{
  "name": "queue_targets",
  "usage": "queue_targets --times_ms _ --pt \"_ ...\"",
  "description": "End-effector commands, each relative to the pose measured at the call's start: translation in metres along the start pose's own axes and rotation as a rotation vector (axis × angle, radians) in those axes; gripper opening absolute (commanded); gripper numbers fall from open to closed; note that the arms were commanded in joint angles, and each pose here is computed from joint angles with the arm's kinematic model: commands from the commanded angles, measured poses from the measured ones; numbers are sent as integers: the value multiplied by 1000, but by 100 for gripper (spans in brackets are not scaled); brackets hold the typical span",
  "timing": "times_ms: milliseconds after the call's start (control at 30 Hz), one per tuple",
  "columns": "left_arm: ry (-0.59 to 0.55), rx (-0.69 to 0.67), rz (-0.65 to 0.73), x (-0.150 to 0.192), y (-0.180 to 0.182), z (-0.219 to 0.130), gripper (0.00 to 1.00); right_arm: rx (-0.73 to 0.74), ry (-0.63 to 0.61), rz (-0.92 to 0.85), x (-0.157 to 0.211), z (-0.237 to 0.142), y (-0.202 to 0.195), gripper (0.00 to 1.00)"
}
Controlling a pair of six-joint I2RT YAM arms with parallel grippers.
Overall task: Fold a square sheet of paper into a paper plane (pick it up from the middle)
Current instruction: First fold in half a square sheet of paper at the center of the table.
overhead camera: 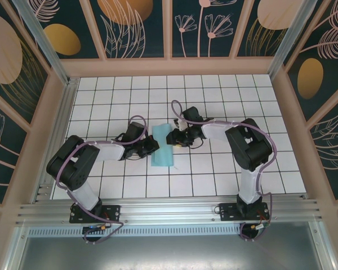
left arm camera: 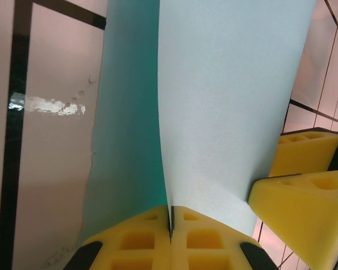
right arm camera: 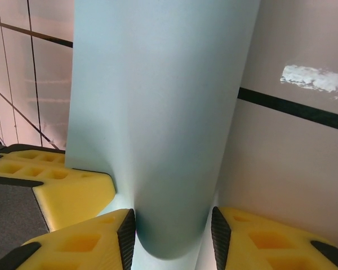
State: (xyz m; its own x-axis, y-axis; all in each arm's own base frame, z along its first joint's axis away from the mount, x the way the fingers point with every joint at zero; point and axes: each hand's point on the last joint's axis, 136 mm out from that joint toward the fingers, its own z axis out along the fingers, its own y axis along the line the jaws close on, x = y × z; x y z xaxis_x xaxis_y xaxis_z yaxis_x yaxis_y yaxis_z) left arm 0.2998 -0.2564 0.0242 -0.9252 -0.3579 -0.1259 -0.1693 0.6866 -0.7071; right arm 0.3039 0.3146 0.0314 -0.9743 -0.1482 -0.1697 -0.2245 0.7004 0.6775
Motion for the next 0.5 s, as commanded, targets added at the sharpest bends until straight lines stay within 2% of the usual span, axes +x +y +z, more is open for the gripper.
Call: queue_targets --times_ms 0,167,367,467 --pt "-13 -43 12 -6 6 1 0 7 39 -8 5 6 2 41" --pt "-21 -49 20 -11 2 0 0 39 42 13 5 10 -3 36" --pt "-95 -38 26 -31 -9 -29 32 145 45 93 7 14 -25 36" --pt "-136 -65 14 -39 1 -44 37 158 53 97 9 16 -28 36"
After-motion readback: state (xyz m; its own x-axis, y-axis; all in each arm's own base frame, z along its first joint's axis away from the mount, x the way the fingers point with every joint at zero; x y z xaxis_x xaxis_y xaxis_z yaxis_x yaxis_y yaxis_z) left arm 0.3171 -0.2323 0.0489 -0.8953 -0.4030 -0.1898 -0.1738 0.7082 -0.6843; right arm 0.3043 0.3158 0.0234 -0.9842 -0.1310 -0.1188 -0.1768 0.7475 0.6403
